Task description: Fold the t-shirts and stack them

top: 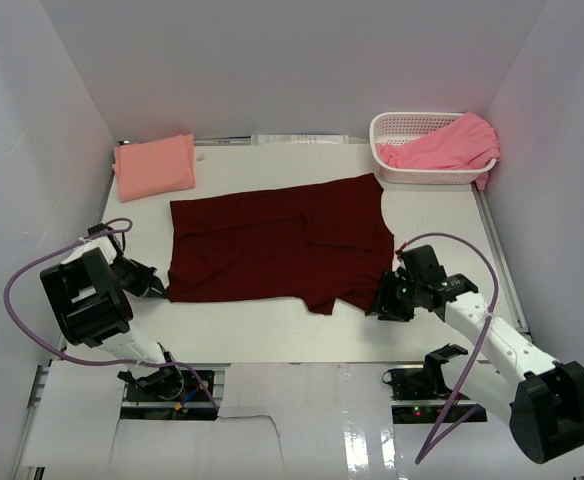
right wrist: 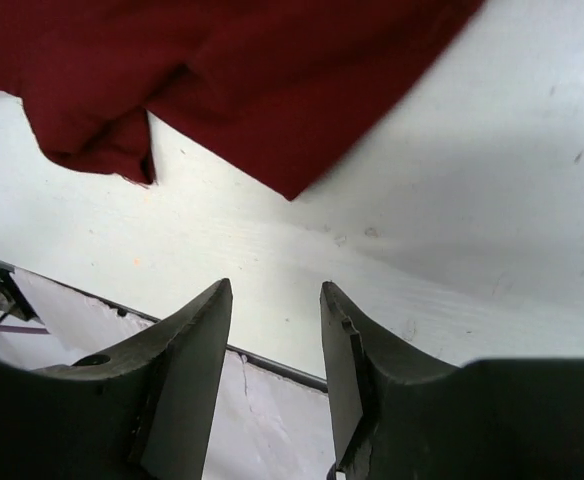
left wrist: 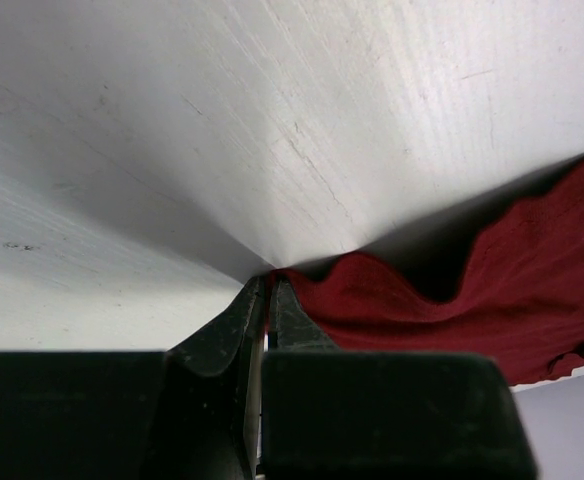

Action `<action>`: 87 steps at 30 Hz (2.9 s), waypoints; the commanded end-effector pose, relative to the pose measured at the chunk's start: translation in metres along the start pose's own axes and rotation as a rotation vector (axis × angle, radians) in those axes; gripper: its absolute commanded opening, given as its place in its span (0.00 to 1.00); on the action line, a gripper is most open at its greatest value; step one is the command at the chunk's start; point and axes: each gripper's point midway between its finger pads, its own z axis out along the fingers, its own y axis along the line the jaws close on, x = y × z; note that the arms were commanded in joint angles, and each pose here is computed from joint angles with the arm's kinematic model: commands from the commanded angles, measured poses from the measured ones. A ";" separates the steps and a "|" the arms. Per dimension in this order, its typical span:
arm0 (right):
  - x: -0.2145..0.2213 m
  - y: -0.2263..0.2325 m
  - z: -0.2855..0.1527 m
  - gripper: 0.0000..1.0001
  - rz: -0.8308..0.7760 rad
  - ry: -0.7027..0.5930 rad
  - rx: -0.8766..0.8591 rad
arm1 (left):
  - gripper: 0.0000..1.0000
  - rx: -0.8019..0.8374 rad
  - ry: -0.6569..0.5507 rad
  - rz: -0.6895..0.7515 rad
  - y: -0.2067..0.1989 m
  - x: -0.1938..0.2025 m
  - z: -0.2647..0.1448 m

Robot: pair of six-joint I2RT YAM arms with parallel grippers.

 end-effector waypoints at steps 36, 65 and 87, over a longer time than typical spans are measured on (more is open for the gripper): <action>-0.019 0.010 0.055 0.38 0.223 -0.175 -0.199 | 0.01 0.016 -0.039 0.038 0.002 -0.008 0.013; -0.132 0.059 0.032 0.11 0.255 -0.124 -0.352 | 0.01 0.029 -0.042 0.042 0.000 -0.008 0.014; -0.195 0.044 0.066 0.28 0.107 -0.156 -0.211 | 0.01 0.034 -0.037 0.048 -0.001 -0.007 0.014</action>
